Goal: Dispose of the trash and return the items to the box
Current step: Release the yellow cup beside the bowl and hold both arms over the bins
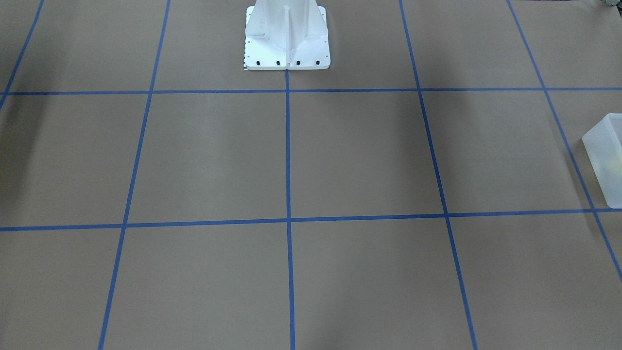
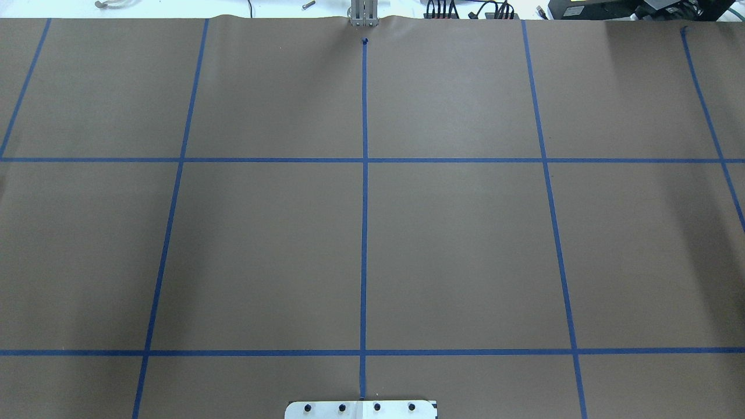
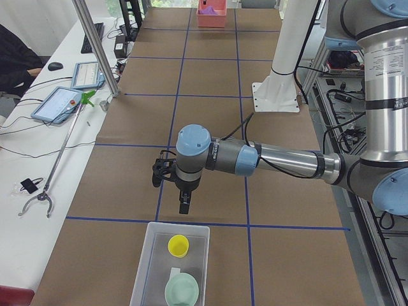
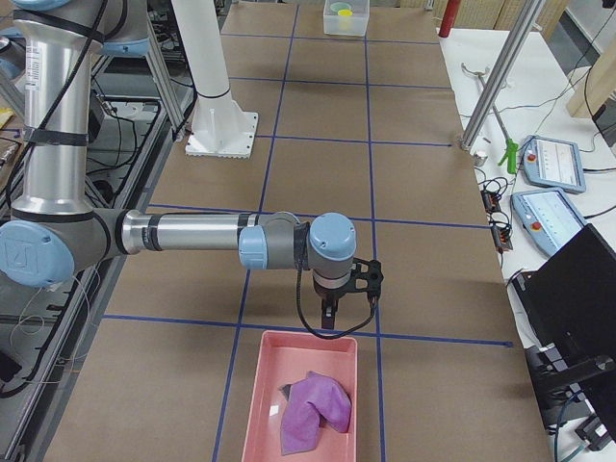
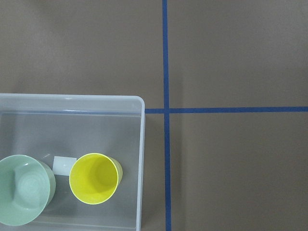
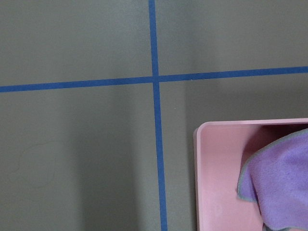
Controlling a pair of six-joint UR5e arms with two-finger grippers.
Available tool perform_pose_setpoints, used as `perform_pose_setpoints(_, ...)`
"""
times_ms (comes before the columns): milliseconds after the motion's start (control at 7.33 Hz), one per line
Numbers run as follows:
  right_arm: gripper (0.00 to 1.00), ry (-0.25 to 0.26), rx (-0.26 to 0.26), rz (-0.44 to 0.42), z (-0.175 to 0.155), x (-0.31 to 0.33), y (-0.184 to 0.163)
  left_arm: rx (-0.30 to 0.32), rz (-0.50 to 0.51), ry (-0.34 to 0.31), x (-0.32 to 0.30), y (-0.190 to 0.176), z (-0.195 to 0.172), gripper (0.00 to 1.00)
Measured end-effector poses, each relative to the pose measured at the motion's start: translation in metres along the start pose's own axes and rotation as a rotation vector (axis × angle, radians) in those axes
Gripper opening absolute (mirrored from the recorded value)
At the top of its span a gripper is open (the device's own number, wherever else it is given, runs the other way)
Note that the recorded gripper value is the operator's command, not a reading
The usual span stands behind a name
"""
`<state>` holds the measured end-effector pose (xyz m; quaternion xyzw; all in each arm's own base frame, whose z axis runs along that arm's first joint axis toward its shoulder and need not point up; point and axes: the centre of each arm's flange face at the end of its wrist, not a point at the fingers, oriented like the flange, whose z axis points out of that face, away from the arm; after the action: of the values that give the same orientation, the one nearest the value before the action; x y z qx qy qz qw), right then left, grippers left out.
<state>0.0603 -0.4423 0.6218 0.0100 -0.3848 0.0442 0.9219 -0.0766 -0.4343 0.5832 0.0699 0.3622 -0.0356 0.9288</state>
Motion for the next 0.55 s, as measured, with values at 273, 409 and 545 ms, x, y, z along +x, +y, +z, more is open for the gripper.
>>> perform_pose_setpoints(273, 1.0, -0.001, 0.003, 0.031, -0.003, -0.015, 0.004, -0.011, -0.012, -0.001, -0.004, 0.002, 0.005, 0.98)
perform_pose_setpoints(409, 1.0, -0.004, 0.001, 0.04, -0.003, -0.016, 0.01, -0.012, -0.013, -0.001, -0.004, 0.001, 0.006, 0.98)
perform_pose_setpoints(545, 1.0, -0.008, -0.002, 0.045, -0.002, -0.015, 0.015, -0.011, -0.013, -0.001, -0.003, 0.0, 0.005, 0.98)
